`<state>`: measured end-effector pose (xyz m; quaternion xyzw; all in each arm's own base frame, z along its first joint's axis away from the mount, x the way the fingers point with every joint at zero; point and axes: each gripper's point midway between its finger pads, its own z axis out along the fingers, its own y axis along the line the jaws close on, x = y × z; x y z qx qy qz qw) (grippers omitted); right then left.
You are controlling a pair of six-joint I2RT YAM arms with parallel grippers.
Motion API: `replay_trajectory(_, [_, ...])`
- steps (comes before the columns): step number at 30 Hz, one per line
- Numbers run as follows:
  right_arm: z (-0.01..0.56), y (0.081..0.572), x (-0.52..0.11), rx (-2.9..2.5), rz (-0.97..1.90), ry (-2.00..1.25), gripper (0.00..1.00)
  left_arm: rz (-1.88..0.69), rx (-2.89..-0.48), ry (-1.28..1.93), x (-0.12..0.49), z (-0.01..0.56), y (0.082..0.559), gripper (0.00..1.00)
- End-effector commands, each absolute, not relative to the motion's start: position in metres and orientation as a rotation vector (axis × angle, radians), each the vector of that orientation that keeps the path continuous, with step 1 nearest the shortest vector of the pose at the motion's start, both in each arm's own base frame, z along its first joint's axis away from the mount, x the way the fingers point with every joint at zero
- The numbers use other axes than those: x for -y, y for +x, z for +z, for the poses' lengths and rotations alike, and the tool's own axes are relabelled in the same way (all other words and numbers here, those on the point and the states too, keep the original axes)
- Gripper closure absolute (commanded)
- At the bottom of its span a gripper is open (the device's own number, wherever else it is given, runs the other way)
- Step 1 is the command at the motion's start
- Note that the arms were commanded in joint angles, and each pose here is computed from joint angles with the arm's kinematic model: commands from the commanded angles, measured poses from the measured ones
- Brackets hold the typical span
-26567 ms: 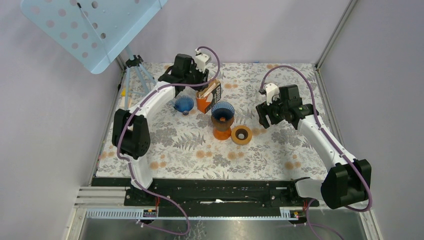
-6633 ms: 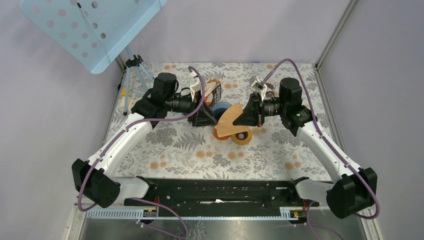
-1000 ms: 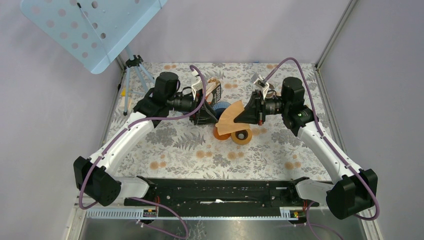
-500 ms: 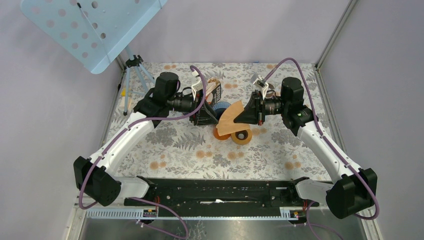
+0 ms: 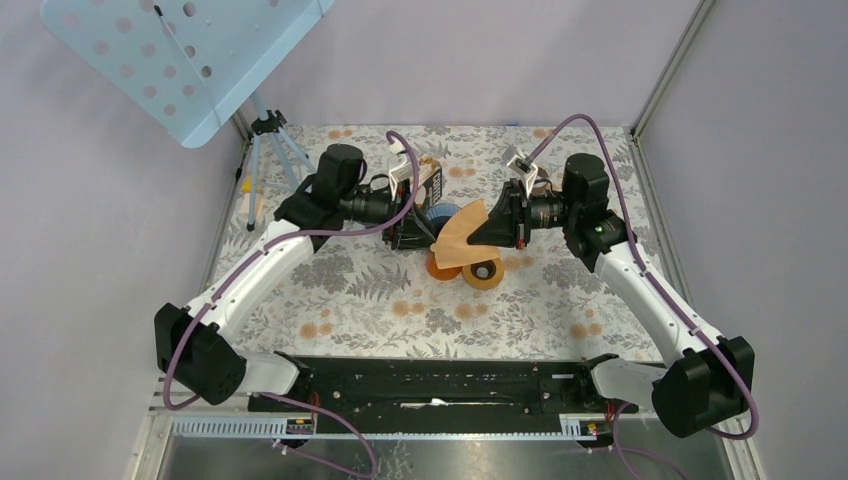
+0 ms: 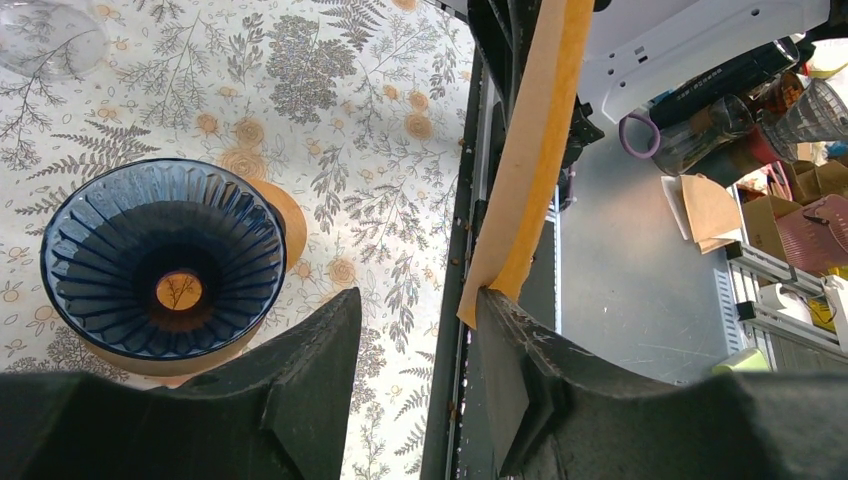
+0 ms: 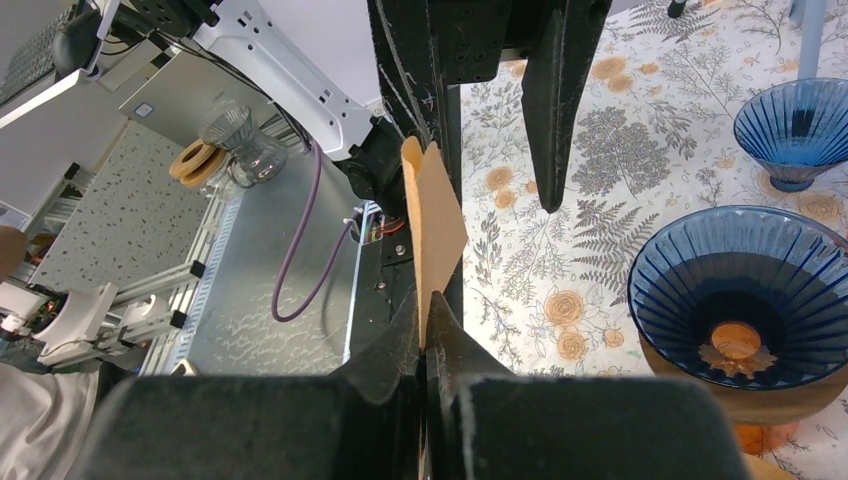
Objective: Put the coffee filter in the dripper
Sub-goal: Place the coffee filter in the coffee dripper.
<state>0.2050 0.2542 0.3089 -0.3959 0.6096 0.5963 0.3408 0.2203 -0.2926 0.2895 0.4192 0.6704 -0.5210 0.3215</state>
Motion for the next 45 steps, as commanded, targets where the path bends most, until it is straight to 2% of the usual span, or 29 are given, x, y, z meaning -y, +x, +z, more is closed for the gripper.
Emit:
replay_trajectory(1, [0.323, 0.205, -0.253, -1.523, 1.528, -1.054, 1.0, -1.374, -1.648, 1.147, 0.299, 0.313, 0.218, 0.51])
replay_trajectory(17, [0.316, 0.212, -0.254, -1.543, 1.495, -1.035, 1.0, -1.447, -1.598, 1.18, 0.311, 0.324, 0.213, 0.48])
replay_trajectory(29, [0.311, 0.21, -0.255, -1.535, 1.533, -1.034, 0.98, -1.496, -1.609, 1.167, 0.328, 0.323, 0.219, 0.53])
replay_trajectory(34, [0.31, 0.212, -0.255, -1.542, 1.523, -1.027, 0.97, -1.554, -1.586, 1.194, 0.332, 0.325, 0.21, 0.61])
replay_trajectory(40, [0.306, 0.216, -0.256, -1.561, 1.522, -1.013, 0.94, -1.633, -1.564, 1.2, 0.333, 0.329, 0.203, 0.82])
replay_trajectory(43, [0.306, 0.218, -0.256, -1.574, 1.516, -1.0, 0.9, -1.655, -1.556, 1.199, 0.333, 0.332, 0.201, 0.99])
replay_trajectory(45, [0.306, 0.22, -0.256, -1.584, 1.501, -0.995, 0.87, -1.661, -1.568, 1.184, 0.333, 0.332, 0.201, 1.0])
